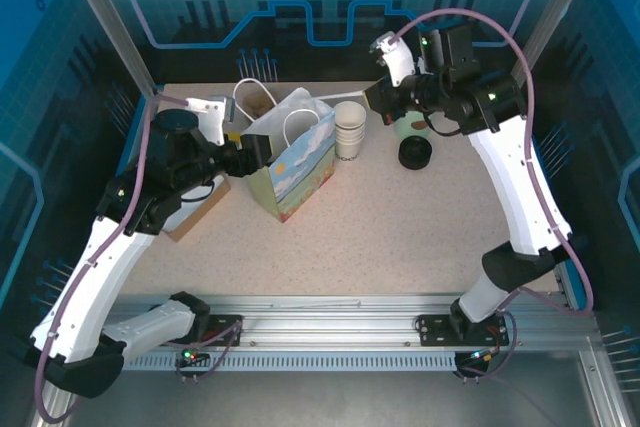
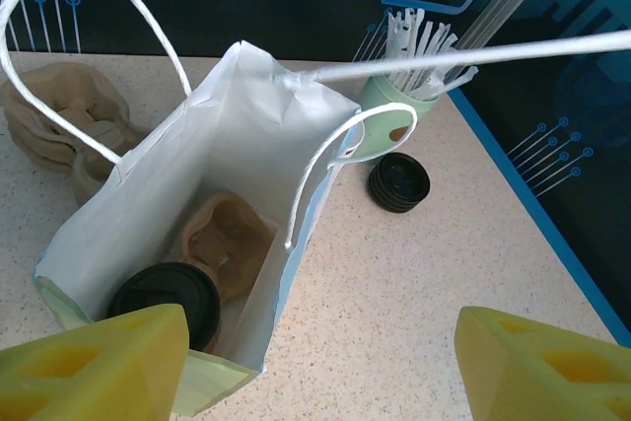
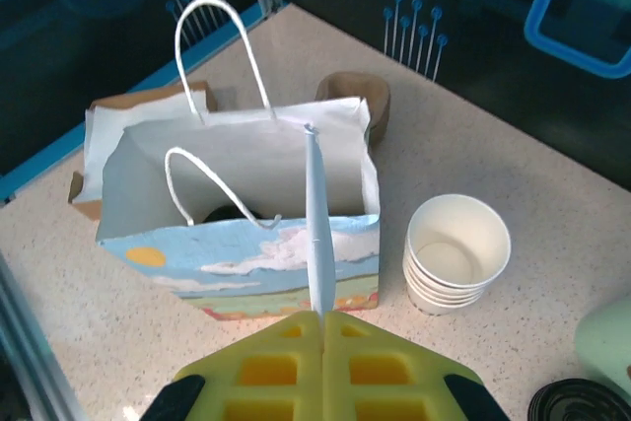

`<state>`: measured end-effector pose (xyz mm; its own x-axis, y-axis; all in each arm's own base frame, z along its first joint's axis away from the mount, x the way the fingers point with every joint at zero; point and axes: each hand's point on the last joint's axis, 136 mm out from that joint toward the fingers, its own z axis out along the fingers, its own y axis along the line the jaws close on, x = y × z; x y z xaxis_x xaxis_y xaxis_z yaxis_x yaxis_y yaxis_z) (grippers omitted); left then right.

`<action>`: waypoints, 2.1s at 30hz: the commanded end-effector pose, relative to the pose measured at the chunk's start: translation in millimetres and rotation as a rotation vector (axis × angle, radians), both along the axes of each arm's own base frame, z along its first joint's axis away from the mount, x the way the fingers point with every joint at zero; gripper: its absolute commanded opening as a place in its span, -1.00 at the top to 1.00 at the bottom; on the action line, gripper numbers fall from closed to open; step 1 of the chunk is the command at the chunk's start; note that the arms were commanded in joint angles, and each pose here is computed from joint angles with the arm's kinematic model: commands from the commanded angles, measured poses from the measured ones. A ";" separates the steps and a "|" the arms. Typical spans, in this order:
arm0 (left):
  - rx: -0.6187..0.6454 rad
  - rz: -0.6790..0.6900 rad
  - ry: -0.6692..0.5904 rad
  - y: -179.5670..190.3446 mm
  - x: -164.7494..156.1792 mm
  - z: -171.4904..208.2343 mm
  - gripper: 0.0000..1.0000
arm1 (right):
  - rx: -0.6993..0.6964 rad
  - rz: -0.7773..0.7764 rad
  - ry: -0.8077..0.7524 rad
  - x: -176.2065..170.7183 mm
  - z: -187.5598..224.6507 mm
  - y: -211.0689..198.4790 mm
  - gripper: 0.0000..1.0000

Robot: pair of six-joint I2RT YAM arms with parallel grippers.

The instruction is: Pack the takeout coffee

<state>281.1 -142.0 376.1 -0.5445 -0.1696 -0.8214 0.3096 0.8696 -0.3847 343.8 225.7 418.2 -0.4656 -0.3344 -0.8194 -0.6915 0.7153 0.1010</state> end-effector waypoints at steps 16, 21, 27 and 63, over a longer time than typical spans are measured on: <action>0.022 0.050 0.043 9.8 7.4 -19.8 -0.48 | -0.029 0.080 0.193 56.8 -62.5 52.4 0.53; -0.019 0.164 0.069 38.7 17.9 -28.2 -0.47 | 0.076 0.075 0.149 56.8 -32.4 48.3 0.13; -0.145 0.437 0.127 110.2 32.3 -59.0 -0.48 | 0.197 0.005 0.034 42.4 -1.7 25.8 -0.08; 0.110 0.890 0.851 276.3 77.8 -332.4 -0.40 | 0.240 -0.102 -0.101 -1.2 -58.4 -3.7 -0.37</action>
<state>360.9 130.3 46.8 -0.6249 -0.7139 -0.3161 -0.7233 0.6818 -0.1099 341.5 221.9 352.7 -0.4083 -0.1042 -0.9069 -0.6289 0.7522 0.1967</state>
